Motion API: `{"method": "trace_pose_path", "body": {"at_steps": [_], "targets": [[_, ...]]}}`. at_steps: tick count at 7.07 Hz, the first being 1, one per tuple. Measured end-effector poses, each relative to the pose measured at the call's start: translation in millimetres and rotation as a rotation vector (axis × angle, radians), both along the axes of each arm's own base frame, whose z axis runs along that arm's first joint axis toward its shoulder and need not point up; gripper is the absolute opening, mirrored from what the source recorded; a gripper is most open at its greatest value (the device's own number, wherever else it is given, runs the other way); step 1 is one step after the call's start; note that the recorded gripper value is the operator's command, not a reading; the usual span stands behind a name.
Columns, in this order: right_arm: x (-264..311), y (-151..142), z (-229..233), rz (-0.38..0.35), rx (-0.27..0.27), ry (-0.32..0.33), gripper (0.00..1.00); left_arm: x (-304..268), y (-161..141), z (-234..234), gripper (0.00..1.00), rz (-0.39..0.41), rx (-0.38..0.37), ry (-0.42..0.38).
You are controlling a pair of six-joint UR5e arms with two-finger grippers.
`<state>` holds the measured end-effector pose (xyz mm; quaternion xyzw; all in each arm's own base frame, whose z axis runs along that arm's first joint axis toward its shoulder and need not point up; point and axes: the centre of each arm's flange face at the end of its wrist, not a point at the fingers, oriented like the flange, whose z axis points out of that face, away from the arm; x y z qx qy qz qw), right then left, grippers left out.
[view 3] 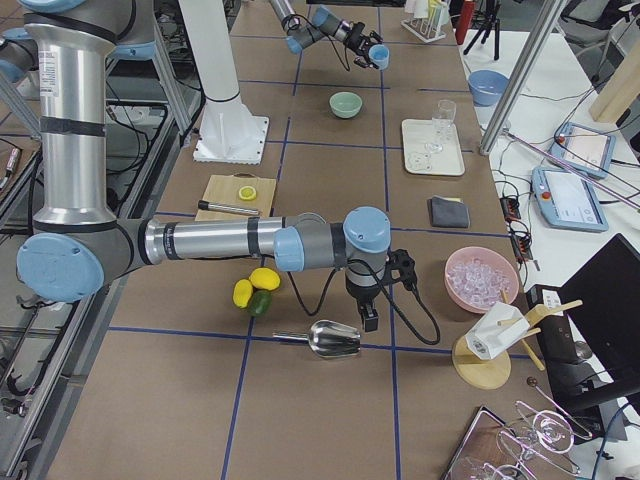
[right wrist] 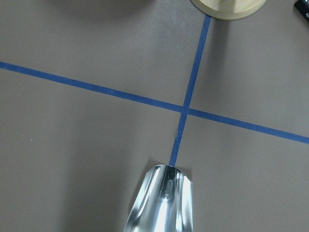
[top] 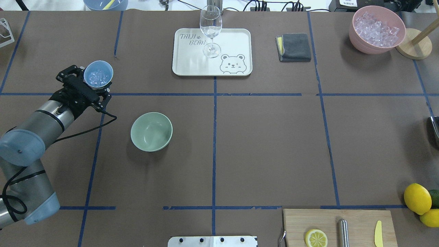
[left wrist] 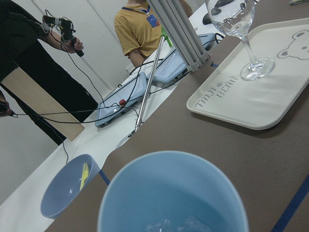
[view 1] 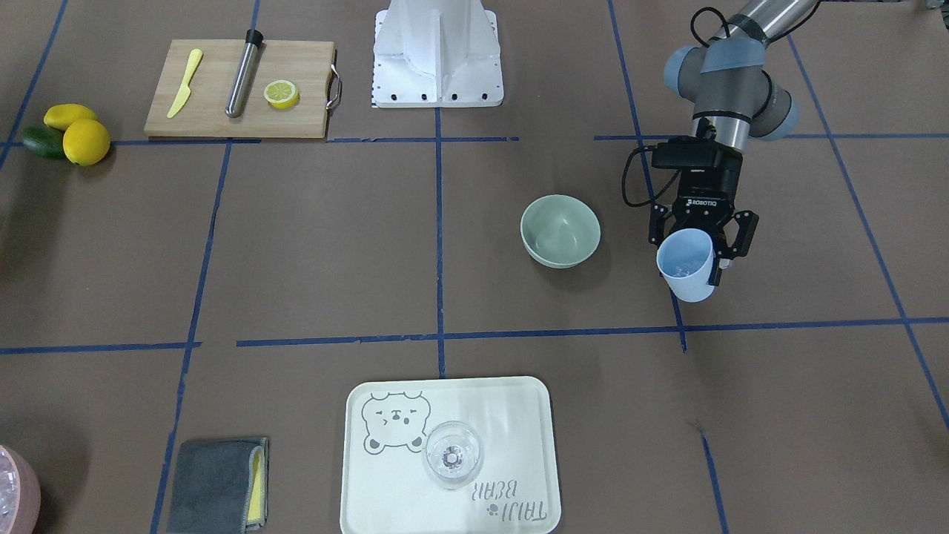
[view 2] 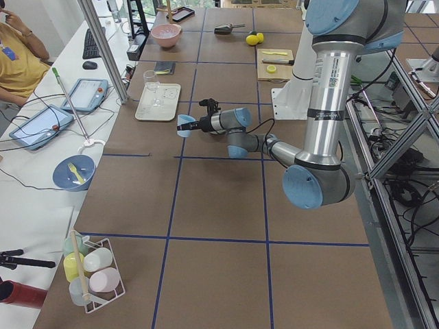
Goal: Pour ice into bowl
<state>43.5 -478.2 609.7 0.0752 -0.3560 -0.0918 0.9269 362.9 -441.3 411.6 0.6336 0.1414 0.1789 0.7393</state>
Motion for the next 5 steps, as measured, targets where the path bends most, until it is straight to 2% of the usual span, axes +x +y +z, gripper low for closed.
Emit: {"method": "trace_pose_path", "body": {"at_steps": [3,5], "targets": [[1,2,2,0.007,-0.010,-0.001,1.00,37,21,-20,0.00,-0.021,0.142,-0.234],[2,3,3,0.014,-0.017,-0.002,1.00,48,29,-31,0.00,-0.032,0.237,-0.418]]}}
